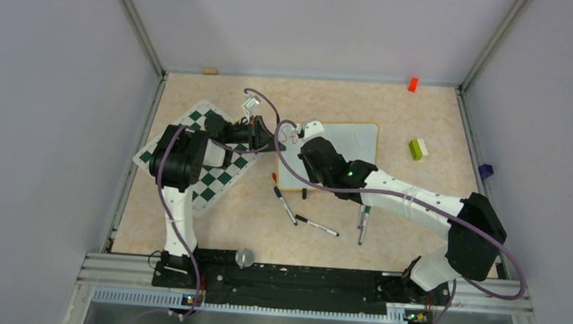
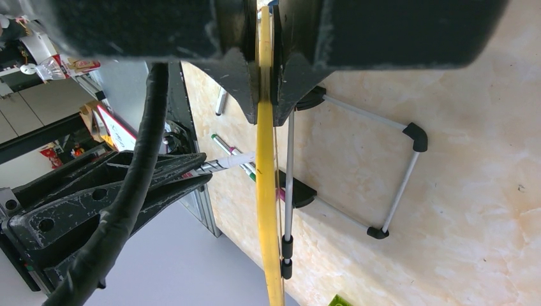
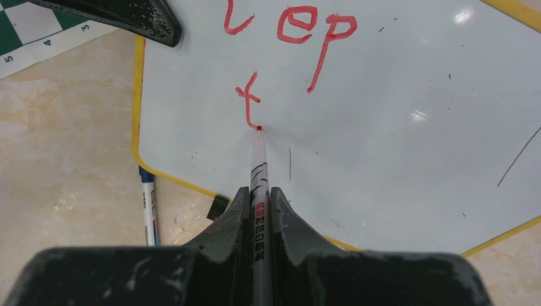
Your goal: Write a sentence on the whiteboard
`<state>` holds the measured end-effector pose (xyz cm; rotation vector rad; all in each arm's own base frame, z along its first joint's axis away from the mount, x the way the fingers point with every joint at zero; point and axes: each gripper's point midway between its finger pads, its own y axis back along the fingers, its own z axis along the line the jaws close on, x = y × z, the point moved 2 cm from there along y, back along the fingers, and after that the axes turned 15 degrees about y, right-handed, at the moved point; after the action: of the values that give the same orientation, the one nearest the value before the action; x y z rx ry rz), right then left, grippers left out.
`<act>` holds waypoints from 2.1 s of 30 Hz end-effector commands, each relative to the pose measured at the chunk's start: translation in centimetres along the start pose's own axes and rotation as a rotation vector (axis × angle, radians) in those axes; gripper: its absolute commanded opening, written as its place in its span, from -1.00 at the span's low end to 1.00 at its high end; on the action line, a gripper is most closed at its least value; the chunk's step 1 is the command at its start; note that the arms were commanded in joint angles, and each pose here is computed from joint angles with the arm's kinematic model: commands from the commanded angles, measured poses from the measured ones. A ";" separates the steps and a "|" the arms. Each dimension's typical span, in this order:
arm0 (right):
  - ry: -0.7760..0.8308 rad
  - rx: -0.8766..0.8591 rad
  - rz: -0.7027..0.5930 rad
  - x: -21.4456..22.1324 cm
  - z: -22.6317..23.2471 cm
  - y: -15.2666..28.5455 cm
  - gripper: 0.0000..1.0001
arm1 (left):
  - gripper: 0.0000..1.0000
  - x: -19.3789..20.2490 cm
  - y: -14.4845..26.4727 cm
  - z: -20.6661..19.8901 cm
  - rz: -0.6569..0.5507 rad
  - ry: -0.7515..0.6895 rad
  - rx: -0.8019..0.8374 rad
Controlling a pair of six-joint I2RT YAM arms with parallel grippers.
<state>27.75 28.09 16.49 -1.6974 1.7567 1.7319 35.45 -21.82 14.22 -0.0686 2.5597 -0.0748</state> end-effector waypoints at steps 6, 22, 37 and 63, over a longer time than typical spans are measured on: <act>-0.044 0.068 -0.080 -3.3 -2.2 1.2 -1.00 | -1.00 -1.2 -0.4 -2.0 0.000 -0.147 0.037; -0.060 0.066 -0.109 -4.1 -2.8 1.7 -1.00 | -1.00 -1.2 -0.4 -2.0 0.001 -0.148 0.037; -0.047 0.043 -0.065 -2.4 -2.0 0.4 -1.00 | -1.00 -1.2 -0.4 -2.0 0.000 -0.147 0.036; -0.051 0.122 -0.037 -2.0 -4.4 1.0 -1.00 | -1.00 -1.2 -0.4 -2.0 -0.001 -0.147 0.036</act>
<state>28.76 26.53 17.40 -1.6507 1.7905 1.6846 35.45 -21.82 14.23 -0.0691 2.5593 -0.0749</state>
